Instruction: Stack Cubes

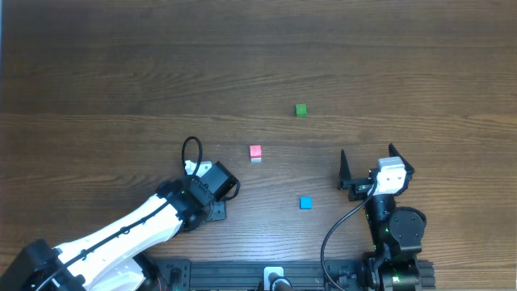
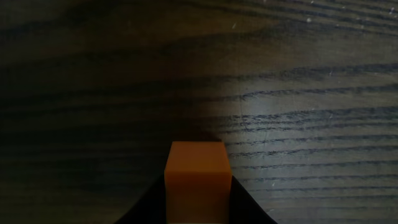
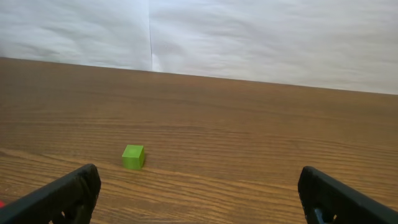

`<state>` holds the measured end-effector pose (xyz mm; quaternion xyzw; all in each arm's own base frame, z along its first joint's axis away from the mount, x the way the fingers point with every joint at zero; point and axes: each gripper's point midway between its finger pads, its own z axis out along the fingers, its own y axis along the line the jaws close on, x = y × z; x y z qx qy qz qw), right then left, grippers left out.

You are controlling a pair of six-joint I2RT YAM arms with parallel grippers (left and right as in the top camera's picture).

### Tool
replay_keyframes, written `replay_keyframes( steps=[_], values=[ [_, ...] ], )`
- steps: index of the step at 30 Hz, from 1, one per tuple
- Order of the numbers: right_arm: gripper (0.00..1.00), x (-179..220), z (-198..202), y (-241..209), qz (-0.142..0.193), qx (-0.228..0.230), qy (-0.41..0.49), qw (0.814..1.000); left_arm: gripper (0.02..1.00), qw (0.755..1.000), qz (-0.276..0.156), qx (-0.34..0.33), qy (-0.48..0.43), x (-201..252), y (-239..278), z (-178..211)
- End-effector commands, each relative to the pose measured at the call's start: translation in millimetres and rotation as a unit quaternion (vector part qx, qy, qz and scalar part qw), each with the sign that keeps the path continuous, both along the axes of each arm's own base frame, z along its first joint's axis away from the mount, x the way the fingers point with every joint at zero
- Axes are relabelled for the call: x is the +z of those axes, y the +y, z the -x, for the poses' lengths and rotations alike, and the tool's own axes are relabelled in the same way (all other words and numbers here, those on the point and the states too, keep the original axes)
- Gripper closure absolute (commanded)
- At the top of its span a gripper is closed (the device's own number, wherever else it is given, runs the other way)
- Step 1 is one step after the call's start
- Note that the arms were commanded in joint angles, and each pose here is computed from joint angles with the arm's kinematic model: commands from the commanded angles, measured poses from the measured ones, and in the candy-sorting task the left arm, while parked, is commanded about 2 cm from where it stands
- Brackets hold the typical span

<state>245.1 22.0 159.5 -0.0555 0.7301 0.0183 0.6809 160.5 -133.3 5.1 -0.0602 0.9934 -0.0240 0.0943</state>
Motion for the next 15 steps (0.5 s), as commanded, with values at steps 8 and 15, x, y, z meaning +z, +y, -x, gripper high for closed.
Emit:
replay_keyframes(
  steps=[8,15],
  values=[
    [0.007,-2,0,0,-0.001,0.002,0.0,1.0,0.978,0.998,0.026,0.01,-0.05,54,-23,-32],
    [0.007,-2,0,0,-0.001,0.002,0.0,1.0,0.98,0.997,0.025,0.014,-0.071,125,-51,-68]
  ],
)
